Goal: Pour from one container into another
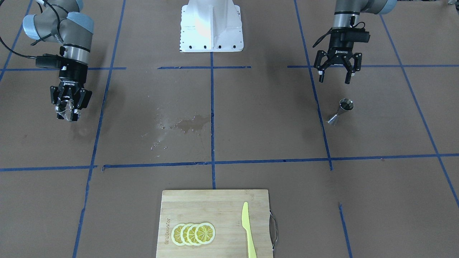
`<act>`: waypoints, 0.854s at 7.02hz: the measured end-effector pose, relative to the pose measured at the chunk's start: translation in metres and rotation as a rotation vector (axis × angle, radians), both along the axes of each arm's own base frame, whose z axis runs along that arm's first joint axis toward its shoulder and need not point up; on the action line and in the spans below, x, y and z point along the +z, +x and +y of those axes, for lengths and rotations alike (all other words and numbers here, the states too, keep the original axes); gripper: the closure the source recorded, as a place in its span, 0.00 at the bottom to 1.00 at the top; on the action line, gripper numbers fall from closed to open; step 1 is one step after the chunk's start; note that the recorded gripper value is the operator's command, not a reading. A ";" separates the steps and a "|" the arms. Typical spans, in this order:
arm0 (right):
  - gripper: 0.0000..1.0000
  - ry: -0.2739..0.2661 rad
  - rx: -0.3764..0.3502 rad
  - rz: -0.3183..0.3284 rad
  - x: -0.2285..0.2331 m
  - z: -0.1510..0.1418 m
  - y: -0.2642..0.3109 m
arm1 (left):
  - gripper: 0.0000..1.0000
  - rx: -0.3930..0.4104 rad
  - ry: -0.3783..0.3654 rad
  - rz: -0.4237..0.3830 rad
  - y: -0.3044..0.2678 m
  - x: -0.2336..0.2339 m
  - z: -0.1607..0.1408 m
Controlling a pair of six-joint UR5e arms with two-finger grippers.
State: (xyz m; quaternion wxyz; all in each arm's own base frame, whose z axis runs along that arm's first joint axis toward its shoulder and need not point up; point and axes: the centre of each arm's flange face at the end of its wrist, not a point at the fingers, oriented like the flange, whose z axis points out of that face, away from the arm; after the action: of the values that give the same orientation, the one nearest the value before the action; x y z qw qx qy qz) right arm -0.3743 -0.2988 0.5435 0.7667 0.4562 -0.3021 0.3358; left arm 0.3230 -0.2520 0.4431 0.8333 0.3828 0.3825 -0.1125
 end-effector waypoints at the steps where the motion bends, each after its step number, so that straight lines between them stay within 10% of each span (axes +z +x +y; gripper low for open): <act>1: 1.00 0.007 -0.027 0.042 0.006 0.007 -0.006 | 0.00 0.007 0.000 0.003 -0.003 -0.004 0.001; 4: 0.99 0.017 -0.092 0.117 0.008 0.017 -0.018 | 0.00 0.017 -0.002 0.017 -0.006 -0.012 0.002; 6: 0.50 0.016 -0.103 0.109 0.004 0.018 -0.024 | 0.00 0.017 -0.003 0.016 -0.007 -0.011 0.002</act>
State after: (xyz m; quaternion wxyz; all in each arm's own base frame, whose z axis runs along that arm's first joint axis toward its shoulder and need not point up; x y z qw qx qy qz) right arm -0.3982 -0.2806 0.5475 0.7945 0.4639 -0.2856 0.2684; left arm 0.3158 -0.2501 0.4319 0.8317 0.3774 0.3923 -0.1094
